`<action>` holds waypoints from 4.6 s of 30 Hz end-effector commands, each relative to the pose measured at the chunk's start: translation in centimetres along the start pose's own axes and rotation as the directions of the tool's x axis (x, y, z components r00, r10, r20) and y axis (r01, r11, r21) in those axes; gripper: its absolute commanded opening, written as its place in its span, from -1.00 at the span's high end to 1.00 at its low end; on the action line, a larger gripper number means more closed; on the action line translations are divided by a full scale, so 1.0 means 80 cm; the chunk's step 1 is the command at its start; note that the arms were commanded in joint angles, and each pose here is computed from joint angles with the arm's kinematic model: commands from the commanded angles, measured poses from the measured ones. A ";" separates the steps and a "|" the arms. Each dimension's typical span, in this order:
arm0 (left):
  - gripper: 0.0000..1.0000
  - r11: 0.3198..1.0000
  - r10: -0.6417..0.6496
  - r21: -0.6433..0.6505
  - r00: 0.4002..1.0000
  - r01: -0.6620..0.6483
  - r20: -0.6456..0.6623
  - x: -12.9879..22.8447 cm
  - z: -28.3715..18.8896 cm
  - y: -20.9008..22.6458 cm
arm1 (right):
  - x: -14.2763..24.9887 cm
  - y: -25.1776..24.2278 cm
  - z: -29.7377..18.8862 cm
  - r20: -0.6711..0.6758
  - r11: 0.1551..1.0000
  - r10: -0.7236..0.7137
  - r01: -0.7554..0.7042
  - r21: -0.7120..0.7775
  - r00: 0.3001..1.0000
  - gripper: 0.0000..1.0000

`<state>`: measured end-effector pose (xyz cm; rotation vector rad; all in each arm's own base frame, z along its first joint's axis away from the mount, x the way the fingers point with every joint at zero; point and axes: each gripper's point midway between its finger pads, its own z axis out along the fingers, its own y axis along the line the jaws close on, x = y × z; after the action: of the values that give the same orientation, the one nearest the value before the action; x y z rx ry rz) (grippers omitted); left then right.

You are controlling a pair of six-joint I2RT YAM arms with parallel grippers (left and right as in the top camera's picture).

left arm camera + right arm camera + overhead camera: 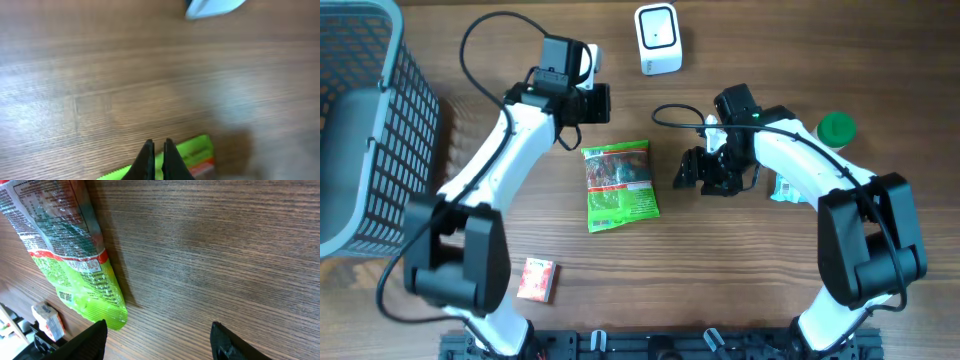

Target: Scan the item barcode

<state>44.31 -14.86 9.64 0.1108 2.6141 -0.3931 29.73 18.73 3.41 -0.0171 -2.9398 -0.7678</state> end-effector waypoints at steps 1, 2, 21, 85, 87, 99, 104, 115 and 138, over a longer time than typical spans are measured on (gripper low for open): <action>0.92 0.998 -0.007 -0.061 0.995 0.001 -0.104 0.038 0.046 0.027 | 0.001 0.012 -0.010 0.014 0.999 -0.035 0.036 -0.030 0.999 -0.33; 0.92 0.998 -0.011 -0.065 0.992 0.003 -0.122 0.045 0.052 0.029 | 0.001 0.012 -0.010 0.014 0.999 -0.036 0.036 -0.029 0.999 -0.33; 0.85 0.948 -0.303 -0.129 0.696 0.292 -0.651 0.209 -0.011 -0.001 | 0.033 -0.005 -0.011 -0.082 0.999 0.013 -0.010 0.032 0.997 -0.43; 0.92 0.982 -0.148 -0.173 0.875 0.075 -0.462 0.217 0.057 0.017 | 0.019 0.017 0.072 0.105 0.993 0.120 -0.118 -0.031 0.987 -0.29; 0.92 0.978 -0.168 -0.187 0.865 0.088 -0.473 0.226 0.056 0.020 | 0.017 0.019 0.075 0.116 0.990 0.138 -0.132 -0.053 0.984 -0.24; 0.92 0.974 -0.188 -0.207 0.833 0.091 -0.521 0.260 0.054 0.028 | 0.023 0.048 0.091 0.159 0.953 0.074 -0.023 -0.302 0.985 -0.24; 0.92 0.972 -0.214 -0.200 0.826 0.125 -0.522 0.261 0.054 0.023 | 0.026 0.061 0.096 0.192 0.956 -0.005 0.061 -0.287 0.981 -0.28; 0.92 0.988 -0.154 -0.072 0.793 0.138 -0.590 0.280 0.051 -0.029 | 0.035 0.112 0.093 0.244 0.892 -0.174 0.258 -0.371 0.954 -0.30; 0.92 0.989 -0.147 -0.108 0.804 0.104 -0.577 0.283 0.053 -0.030 | 0.027 0.149 0.070 0.343 0.797 -0.268 0.407 -0.447 0.901 0.91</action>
<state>30.91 -17.59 -0.59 0.0122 3.0878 -0.3604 27.88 30.45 3.31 0.3105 -2.9704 -1.6241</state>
